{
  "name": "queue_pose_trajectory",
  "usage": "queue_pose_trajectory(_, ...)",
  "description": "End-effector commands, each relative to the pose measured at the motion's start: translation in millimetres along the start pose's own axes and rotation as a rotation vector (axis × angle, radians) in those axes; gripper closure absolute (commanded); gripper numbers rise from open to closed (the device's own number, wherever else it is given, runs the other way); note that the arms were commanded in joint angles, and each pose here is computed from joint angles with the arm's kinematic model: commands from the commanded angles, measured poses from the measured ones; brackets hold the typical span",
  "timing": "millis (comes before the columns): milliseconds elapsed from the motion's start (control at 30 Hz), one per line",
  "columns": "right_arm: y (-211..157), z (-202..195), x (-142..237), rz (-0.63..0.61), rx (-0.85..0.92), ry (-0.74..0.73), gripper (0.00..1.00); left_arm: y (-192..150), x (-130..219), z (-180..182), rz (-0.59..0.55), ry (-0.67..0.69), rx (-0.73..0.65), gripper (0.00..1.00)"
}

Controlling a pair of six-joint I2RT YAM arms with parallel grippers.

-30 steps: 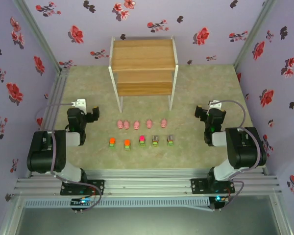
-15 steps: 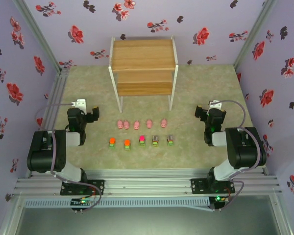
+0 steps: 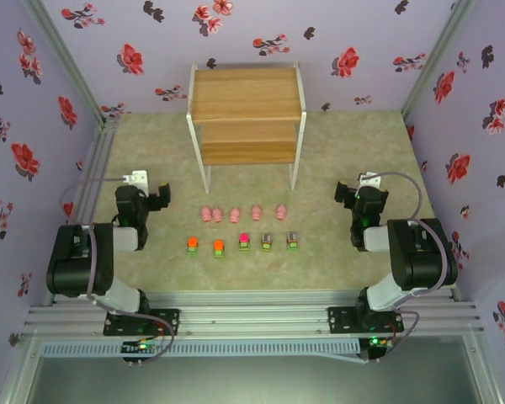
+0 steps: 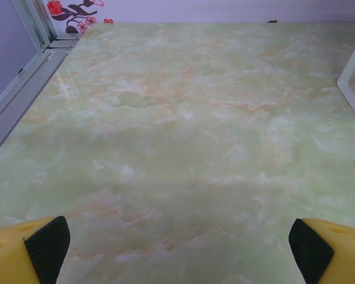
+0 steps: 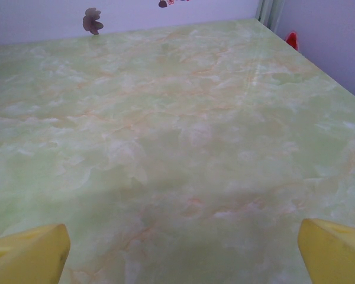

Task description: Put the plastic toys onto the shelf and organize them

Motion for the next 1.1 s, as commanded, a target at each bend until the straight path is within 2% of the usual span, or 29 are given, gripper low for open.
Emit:
queue_pose_trajectory(0,2,0,-1,-0.015,-0.009,-0.014,0.01,-1,0,3,-0.014,0.021,-0.010,0.00)
queue_pose_trajectory(133,2,0,-1,-0.016,-0.008,-0.014,0.01,-1,2,4,-0.029,0.023,-0.010,0.00)
queue_pose_trajectory(267,1,-1,2,-0.030,-0.006,-0.004,0.01,0,17,10,-0.120,0.098,0.021,0.00)
queue_pose_trajectory(300,0,-1,4,-0.040,-0.008,-0.002,0.01,-8,25,11,-0.118,0.113,0.022,0.00)
queue_pose_trajectory(467,-1,0,9,-0.068,-0.006,0.019,0.01,-4,46,9,-0.188,0.176,0.020,0.00)
queue_pose_trajectory(633,0,-2,18,-0.112,-0.012,0.008,0.01,12,86,-3,-0.295,0.255,0.017,0.00)
queue_pose_trajectory(700,4,-3,22,-0.123,-0.013,-0.002,0.01,24,96,-15,-0.288,0.213,0.031,0.00)
queue_pose_trajectory(833,13,0,32,-0.137,0.006,-0.038,0.01,42,117,-50,-0.312,0.118,-0.043,0.00)
queue_pose_trajectory(967,35,-3,45,-0.121,-0.009,-0.187,0.01,48,136,-77,-0.330,0.063,-0.072,0.00)
queue_pose_trajectory(1067,52,-12,59,-0.098,-0.124,-0.324,0.01,53,148,-90,-0.314,0.024,-0.065,0.00)
Point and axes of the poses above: each hand's point on the last joint's axis, 136 mm out from that joint toward the fingers, its own x axis back along the fingers, its own z axis along the line the jaws close on, y = z × x, the point moved 8 cm from there along x, back along the fingers, and after that the axes turned 3 degrees about -x, right-handed, at the moved point
